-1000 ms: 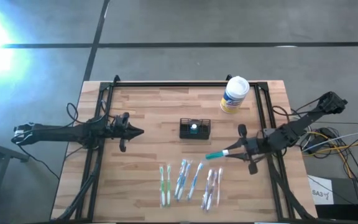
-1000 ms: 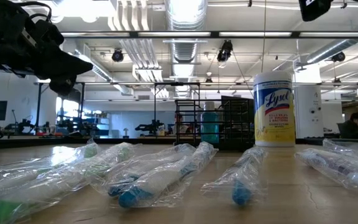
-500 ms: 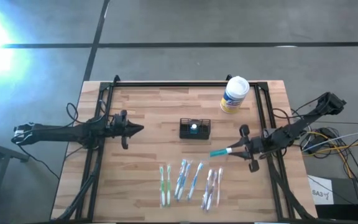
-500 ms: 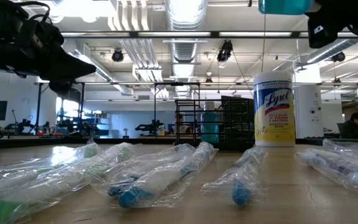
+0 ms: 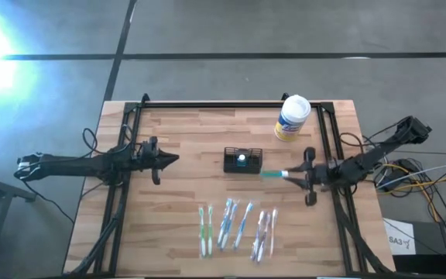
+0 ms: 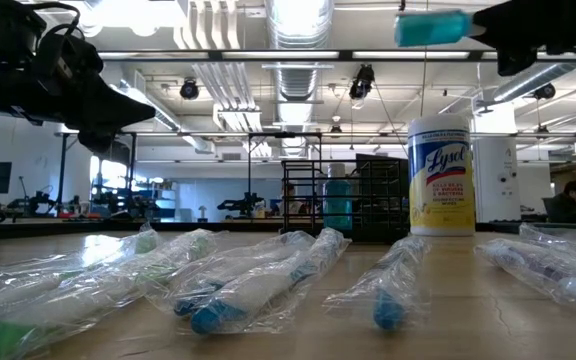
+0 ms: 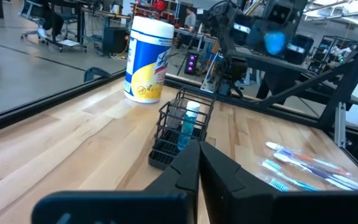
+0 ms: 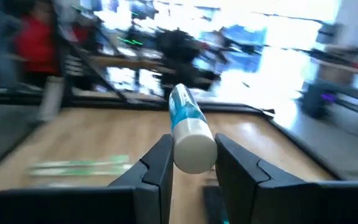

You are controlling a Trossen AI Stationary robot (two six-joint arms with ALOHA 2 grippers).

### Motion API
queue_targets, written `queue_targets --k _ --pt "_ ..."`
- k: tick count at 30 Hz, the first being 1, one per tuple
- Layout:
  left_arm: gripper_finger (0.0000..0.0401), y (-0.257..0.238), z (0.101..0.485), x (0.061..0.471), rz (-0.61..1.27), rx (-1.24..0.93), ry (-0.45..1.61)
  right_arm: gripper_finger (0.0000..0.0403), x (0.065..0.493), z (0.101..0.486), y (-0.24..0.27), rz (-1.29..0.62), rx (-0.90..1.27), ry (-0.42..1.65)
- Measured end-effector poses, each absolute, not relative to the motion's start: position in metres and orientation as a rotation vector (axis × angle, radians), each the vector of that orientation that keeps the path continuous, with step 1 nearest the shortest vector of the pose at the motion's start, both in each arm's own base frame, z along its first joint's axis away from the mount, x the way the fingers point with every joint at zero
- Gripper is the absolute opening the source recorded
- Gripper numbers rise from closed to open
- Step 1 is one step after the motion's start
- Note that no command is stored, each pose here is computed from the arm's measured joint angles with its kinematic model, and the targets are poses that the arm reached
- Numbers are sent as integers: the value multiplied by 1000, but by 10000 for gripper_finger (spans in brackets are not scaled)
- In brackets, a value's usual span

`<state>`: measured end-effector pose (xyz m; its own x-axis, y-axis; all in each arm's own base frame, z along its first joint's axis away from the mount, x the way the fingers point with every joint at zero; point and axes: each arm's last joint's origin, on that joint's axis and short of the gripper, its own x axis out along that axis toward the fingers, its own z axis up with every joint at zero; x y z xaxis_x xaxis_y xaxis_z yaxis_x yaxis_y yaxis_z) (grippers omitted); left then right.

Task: Pick & Place toothbrushing station
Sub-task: Put the blue mouthwash into the wire organizer

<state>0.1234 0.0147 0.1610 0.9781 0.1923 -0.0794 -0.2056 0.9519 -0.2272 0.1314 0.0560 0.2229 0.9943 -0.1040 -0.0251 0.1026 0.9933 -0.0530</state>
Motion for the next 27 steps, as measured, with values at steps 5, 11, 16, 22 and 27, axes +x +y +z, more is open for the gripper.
queue_targets --k 5,11,16,22,27 --pt "16 15 161 123 204 -260 54 89 142 262 48 -196 -98 233" --pt "9 15 161 123 204 -271 53 89 162 311 40 -289 -151 457" --pt "11 15 161 123 204 -271 53 89 186 344 36 -329 -181 636" --pt "21 15 161 123 204 -272 53 89 215 368 27 -288 -248 831" --pt "22 15 161 123 205 -269 54 89 242 382 17 -182 -235 911"
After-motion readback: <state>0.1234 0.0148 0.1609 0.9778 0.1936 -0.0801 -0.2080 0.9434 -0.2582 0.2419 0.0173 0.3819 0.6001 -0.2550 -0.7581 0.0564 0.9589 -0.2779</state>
